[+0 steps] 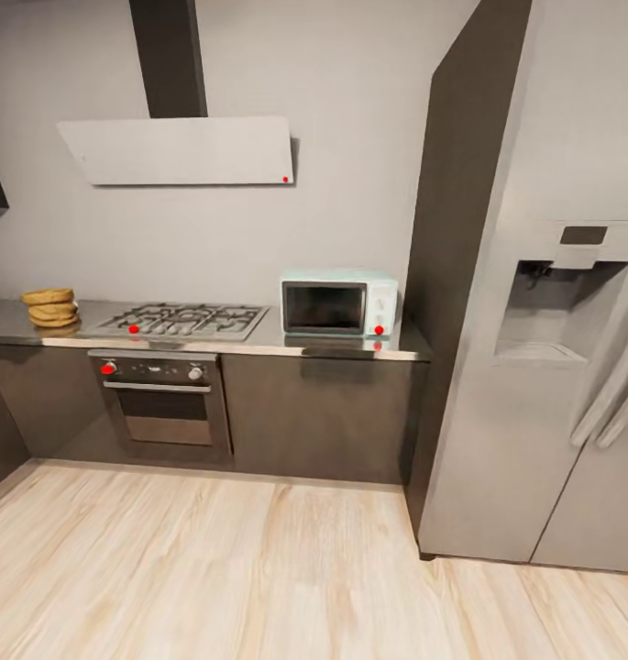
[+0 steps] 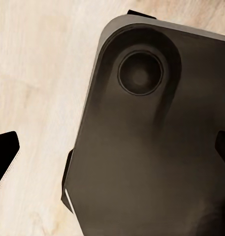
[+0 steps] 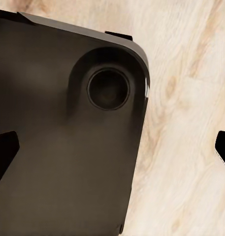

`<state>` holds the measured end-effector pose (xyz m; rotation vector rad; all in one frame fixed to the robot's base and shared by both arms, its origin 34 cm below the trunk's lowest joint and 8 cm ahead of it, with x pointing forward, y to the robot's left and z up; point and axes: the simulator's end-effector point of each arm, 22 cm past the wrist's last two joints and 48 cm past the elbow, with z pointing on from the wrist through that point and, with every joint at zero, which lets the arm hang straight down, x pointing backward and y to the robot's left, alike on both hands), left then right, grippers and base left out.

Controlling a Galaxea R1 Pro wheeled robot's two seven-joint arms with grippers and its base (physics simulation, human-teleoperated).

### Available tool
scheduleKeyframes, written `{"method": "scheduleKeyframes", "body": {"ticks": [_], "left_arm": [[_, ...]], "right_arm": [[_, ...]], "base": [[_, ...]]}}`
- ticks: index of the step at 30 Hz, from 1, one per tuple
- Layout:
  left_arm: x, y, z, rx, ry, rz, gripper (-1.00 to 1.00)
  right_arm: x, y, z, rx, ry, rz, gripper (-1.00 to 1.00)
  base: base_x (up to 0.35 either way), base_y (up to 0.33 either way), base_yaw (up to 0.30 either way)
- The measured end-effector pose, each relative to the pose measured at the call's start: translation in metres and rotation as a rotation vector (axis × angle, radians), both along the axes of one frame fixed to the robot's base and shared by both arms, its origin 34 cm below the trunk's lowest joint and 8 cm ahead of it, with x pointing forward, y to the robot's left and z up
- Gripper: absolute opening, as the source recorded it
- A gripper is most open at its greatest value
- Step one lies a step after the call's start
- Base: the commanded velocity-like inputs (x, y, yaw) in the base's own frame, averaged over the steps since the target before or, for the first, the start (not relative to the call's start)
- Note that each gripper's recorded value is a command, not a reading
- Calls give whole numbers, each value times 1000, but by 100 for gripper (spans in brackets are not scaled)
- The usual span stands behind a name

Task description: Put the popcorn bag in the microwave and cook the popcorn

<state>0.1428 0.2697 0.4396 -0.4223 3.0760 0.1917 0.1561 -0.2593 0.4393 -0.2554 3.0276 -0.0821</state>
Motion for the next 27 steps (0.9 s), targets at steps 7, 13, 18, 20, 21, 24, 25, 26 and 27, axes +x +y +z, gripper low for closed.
{"method": "scheduleKeyframes", "body": {"ticks": [7,13,18,20,21,24,25,26,27], "left_arm": [[0,0,0,0,0,0,100],[0,0,0,0,0,0,100],[0,0,0,0,0,0,100],[0,0,0,0,0,0,100],[0,0,0,0,0,0,100],[0,0,0,0,0,0,100],[0,0,0,0,0,0,100],[0,1,0,1,0,0,100],[0,1,0,1,0,0,100]], "right_arm": [[0,1,0,1,-1,0,100],[1,2,0,3,-3,-1,100],[0,3,0,4,-2,-2,100],[0,3,0,4,-2,-2,100],[0,3,0,4,-2,-2,100],[0,3,0,4,-2,-2,100],[0,3,0,4,-2,-2,100],[0,2,0,3,-2,-2,100],[0,2,0,3,-1,-2,100]], "base": [[322,126,0],[322,128,-24],[322,134,-212],[322,143,-239],[322,146,-241],[322,152,-196],[322,158,-72],[322,161,-37],[322,162,-24]]}}
